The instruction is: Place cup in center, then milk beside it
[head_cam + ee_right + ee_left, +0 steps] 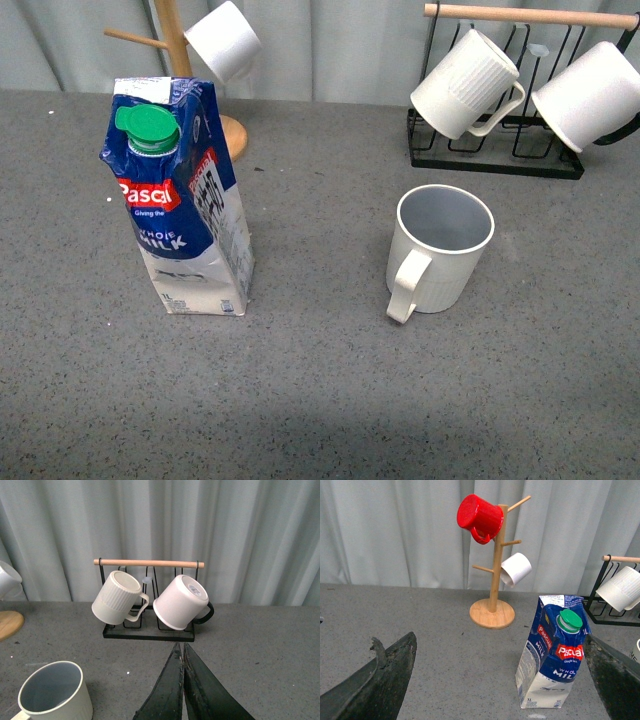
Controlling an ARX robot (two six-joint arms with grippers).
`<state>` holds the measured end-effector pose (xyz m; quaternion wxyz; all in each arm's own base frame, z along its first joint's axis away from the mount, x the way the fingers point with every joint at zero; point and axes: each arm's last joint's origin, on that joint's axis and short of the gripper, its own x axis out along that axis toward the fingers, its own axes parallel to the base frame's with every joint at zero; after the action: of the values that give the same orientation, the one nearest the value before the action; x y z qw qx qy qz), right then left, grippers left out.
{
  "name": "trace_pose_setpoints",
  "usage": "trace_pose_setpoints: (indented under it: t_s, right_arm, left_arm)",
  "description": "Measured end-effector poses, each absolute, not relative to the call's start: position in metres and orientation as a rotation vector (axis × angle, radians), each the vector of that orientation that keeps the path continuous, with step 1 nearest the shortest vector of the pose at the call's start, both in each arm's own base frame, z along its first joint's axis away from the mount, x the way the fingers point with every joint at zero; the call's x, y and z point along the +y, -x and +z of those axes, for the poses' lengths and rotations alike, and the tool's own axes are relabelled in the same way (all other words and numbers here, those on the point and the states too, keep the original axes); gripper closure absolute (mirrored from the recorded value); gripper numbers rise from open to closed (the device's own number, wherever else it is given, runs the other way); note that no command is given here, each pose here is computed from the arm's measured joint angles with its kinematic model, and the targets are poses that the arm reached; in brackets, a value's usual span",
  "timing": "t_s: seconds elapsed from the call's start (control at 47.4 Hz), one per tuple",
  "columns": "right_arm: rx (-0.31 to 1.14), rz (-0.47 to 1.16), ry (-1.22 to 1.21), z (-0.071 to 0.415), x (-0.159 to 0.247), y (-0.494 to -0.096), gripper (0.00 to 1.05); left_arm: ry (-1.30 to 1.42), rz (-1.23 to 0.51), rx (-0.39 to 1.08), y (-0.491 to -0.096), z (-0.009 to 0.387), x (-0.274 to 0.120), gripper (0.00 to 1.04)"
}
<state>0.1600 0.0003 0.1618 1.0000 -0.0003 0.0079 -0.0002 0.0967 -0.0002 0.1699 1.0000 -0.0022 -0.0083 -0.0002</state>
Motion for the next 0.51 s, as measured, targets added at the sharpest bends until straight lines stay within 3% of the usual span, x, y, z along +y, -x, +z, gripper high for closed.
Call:
trace_pose_setpoints:
  t_s: [0.506]
  right_arm:
    - [0.007,0.001,0.001,0.165,0.0,-0.135,1.04]
  left_arm:
    - [0.004,0.0,-0.017,-0.097,0.17,0.0,0.06]
